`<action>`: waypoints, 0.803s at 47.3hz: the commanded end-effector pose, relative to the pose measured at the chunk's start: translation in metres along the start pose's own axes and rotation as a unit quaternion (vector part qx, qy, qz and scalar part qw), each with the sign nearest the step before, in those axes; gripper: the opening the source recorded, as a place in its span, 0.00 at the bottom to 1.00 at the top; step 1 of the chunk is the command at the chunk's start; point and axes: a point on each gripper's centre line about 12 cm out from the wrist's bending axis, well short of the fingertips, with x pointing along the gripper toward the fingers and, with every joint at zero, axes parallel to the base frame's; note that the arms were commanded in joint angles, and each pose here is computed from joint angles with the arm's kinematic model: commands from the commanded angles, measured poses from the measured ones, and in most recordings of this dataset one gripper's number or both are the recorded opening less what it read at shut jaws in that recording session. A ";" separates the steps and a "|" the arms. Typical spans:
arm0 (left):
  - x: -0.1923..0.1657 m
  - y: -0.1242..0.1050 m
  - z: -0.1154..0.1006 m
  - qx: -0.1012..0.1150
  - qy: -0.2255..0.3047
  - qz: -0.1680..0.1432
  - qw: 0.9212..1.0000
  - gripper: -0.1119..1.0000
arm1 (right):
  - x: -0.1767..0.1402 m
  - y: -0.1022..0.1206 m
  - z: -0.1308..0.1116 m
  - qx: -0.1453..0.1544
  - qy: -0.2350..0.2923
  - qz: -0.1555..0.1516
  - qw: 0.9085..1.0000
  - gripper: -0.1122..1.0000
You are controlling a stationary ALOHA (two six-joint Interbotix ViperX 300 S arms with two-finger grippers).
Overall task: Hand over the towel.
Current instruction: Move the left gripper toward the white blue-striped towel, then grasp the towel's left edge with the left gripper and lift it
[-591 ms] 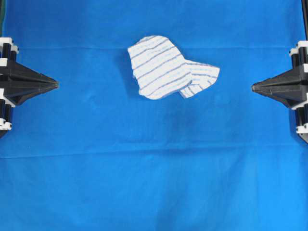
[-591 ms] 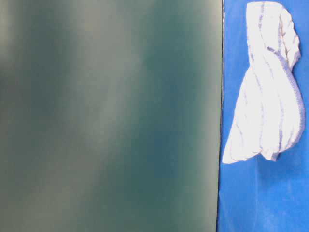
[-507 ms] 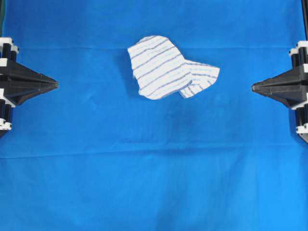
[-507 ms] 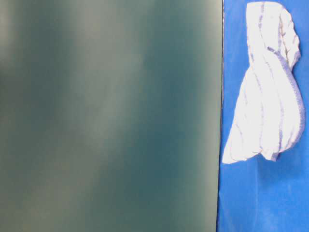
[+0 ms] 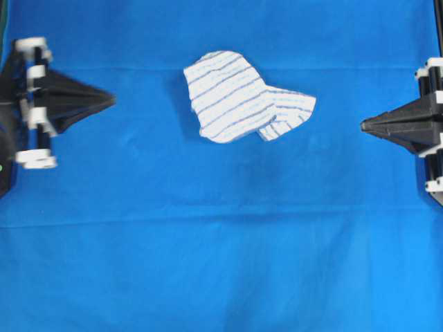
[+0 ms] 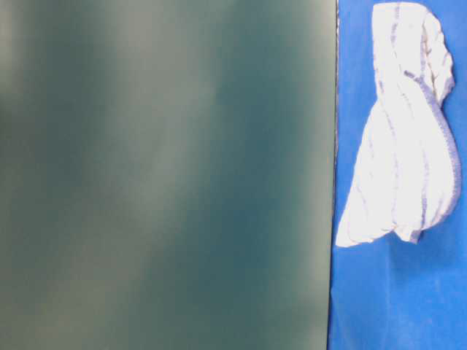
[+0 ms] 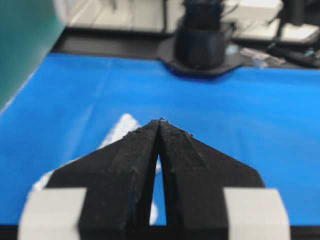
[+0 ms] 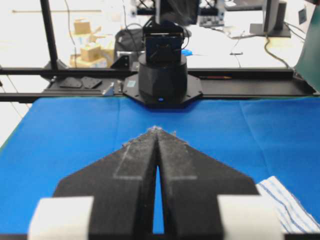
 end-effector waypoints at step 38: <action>0.162 0.082 -0.168 -0.022 0.316 0.093 0.944 0.94 | 0.016 0.000 -0.017 0.007 0.041 0.000 0.999 0.10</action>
